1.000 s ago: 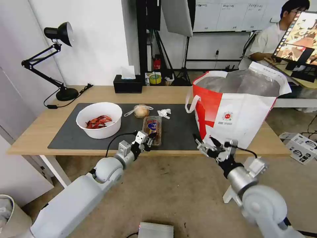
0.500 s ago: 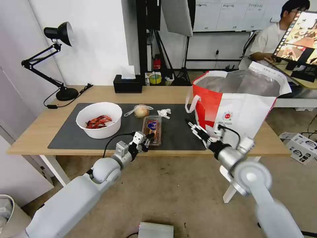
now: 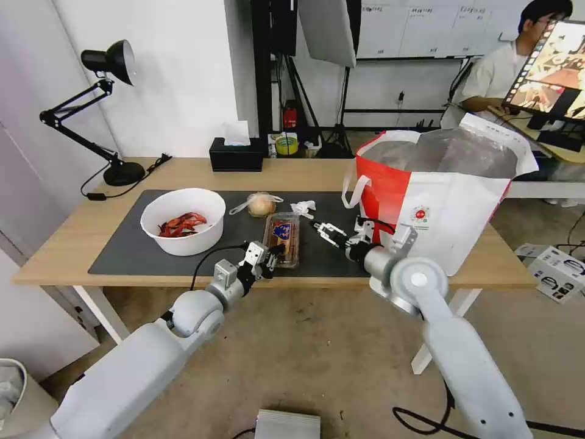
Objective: Pick up the trash from the table and place it into the takeout bag.
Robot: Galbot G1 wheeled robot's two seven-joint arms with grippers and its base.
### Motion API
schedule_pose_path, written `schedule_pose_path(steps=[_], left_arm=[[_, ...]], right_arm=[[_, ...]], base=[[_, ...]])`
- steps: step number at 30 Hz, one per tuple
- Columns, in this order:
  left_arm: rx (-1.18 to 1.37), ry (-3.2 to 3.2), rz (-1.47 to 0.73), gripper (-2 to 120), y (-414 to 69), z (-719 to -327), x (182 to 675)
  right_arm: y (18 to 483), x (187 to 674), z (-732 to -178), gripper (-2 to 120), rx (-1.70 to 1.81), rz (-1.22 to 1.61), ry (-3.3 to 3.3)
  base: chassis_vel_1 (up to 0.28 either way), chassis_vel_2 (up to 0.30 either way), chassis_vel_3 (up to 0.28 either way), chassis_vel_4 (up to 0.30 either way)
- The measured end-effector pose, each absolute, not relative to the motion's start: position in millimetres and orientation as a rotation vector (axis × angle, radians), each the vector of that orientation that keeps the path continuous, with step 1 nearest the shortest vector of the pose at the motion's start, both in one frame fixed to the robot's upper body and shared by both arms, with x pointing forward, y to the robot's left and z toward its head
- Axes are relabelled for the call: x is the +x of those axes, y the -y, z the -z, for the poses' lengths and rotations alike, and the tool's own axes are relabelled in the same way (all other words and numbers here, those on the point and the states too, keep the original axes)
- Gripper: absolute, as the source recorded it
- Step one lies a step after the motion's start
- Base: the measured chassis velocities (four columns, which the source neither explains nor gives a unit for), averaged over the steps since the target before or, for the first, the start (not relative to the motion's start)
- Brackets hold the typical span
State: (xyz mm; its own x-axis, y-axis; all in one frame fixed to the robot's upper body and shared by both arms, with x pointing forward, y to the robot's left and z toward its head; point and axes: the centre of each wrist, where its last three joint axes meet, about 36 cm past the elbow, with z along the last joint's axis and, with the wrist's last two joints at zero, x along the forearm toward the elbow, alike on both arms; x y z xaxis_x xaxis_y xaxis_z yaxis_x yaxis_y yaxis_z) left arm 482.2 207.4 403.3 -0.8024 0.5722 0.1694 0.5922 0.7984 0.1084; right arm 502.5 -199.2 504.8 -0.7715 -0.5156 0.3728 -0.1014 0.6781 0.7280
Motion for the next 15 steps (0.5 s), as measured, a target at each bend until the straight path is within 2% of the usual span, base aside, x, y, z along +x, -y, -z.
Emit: schedule_pose_path(steps=[15], left_arm=[[-0.925,2.86,0.23,0,-209.0,-402.9,481.1]], right_arm=[[172.5,554.9,-519.0,100,0.465,0.911,2.25]], base=[[0.0,0.0,0.0,0.0]])
